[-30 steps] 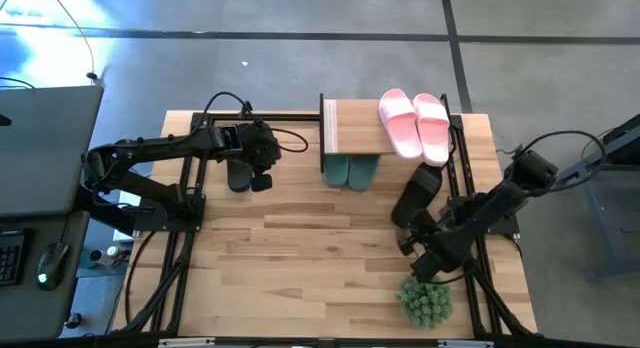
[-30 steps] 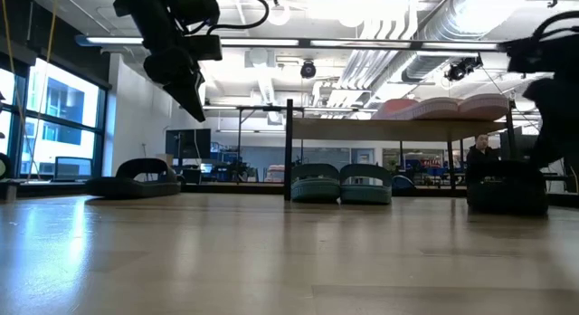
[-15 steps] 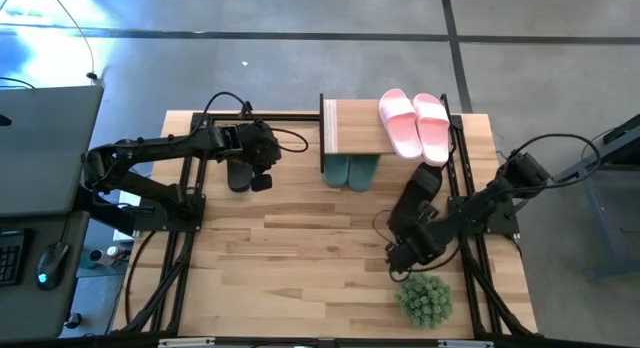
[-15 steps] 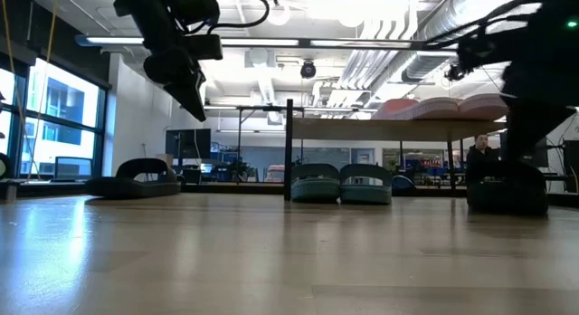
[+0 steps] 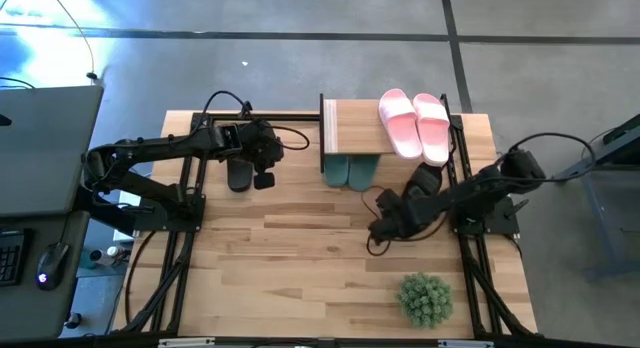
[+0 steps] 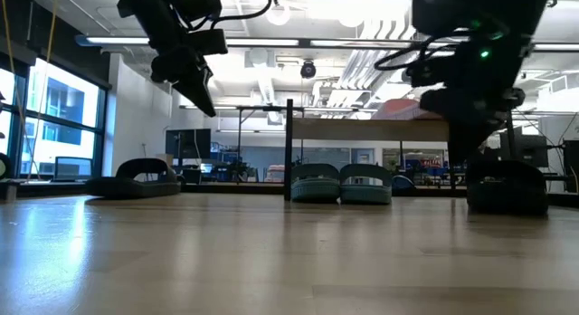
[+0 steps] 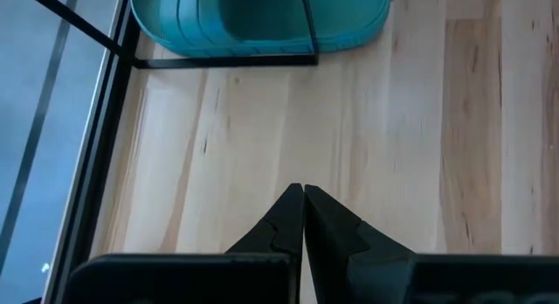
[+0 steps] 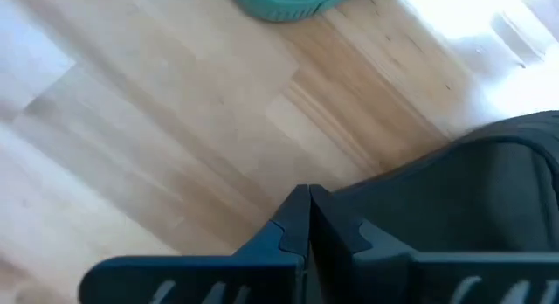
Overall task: Pick and place slides into the shelf
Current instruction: Put the right black slipper under the shelf
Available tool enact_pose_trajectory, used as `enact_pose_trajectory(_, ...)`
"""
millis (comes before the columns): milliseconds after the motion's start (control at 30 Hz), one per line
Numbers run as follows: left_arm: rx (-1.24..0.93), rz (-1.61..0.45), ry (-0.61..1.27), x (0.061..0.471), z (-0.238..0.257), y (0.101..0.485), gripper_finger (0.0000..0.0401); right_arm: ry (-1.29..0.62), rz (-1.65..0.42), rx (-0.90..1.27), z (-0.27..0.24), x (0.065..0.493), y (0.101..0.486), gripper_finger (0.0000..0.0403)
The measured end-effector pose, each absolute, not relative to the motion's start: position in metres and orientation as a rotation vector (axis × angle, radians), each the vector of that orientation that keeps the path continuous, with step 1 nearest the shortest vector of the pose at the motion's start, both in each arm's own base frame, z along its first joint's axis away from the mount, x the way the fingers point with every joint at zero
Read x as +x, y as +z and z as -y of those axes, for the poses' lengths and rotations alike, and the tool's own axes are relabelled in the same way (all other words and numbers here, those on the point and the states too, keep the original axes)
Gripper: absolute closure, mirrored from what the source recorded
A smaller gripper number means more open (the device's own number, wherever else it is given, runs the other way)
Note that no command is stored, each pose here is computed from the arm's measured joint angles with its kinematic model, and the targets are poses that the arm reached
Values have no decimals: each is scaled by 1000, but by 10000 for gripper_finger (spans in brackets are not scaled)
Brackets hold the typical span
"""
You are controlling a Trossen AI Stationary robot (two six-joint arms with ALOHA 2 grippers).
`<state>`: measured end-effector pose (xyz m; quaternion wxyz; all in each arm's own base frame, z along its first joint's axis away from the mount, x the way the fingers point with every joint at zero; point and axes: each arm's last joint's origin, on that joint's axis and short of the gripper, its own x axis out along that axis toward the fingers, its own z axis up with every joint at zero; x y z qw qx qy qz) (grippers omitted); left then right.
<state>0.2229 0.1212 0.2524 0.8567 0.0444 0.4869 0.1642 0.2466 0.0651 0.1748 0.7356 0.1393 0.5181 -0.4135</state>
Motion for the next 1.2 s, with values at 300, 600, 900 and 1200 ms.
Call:
enact_pose_trajectory(300,128,-1030,325,223,-121,252,398,-903,-1177,326,-55,265,150,403)
enact_pose_trajectory(600,147,-1033,314,223,-121,252,398,-1037,-1218,385,-53,265,131,403)
enact_pose_trajectory(900,151,-1034,312,223,-121,252,398,-1125,-1265,474,-69,253,129,403)
enact_pose_trajectory(1200,154,-1020,316,224,-122,253,398,-1223,-1314,461,-79,238,132,403)
